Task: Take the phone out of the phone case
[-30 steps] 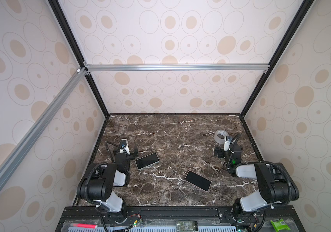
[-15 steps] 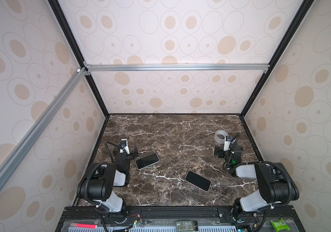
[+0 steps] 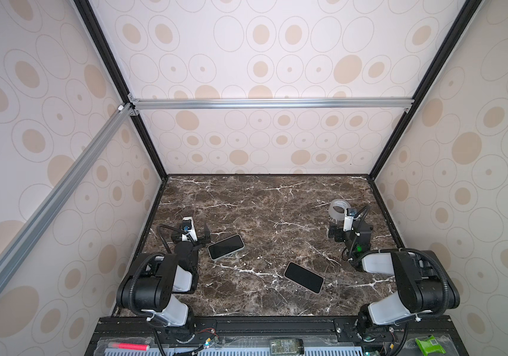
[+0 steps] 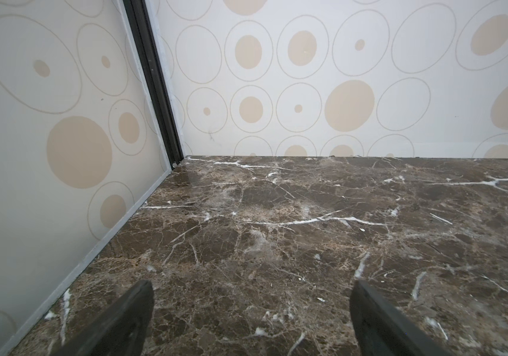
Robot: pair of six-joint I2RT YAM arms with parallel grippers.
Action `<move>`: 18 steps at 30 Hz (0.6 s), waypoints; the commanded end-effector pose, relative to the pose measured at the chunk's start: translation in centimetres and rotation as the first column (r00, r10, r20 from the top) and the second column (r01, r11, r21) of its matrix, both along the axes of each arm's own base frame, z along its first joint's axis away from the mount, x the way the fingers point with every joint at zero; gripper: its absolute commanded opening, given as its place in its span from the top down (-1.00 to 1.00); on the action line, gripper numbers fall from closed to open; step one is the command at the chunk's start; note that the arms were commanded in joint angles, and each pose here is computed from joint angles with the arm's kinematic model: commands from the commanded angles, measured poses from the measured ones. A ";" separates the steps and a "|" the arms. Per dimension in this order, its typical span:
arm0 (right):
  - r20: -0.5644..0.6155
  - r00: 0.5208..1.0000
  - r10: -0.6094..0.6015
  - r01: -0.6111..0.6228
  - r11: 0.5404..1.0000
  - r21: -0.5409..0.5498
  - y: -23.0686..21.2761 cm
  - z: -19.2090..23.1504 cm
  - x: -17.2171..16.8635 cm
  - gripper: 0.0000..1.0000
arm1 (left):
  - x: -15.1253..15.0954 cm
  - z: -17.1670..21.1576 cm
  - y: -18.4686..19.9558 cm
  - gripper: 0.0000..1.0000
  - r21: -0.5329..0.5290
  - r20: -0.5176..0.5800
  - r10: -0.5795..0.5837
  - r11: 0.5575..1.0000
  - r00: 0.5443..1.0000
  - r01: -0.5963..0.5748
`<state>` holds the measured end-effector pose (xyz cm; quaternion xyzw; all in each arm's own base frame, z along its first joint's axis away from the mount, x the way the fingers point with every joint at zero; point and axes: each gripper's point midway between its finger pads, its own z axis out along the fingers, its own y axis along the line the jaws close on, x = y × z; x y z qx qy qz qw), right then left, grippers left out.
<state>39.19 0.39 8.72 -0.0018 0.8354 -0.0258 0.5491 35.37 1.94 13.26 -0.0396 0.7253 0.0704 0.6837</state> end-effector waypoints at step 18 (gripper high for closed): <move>-0.137 0.986 -0.091 0.139 0.907 0.399 1.6 9.7 -2.4 -0.99 | 0.1 7.0 2.6 -0.98 -0.452 -0.205 0.262 0.829 0.943 -0.329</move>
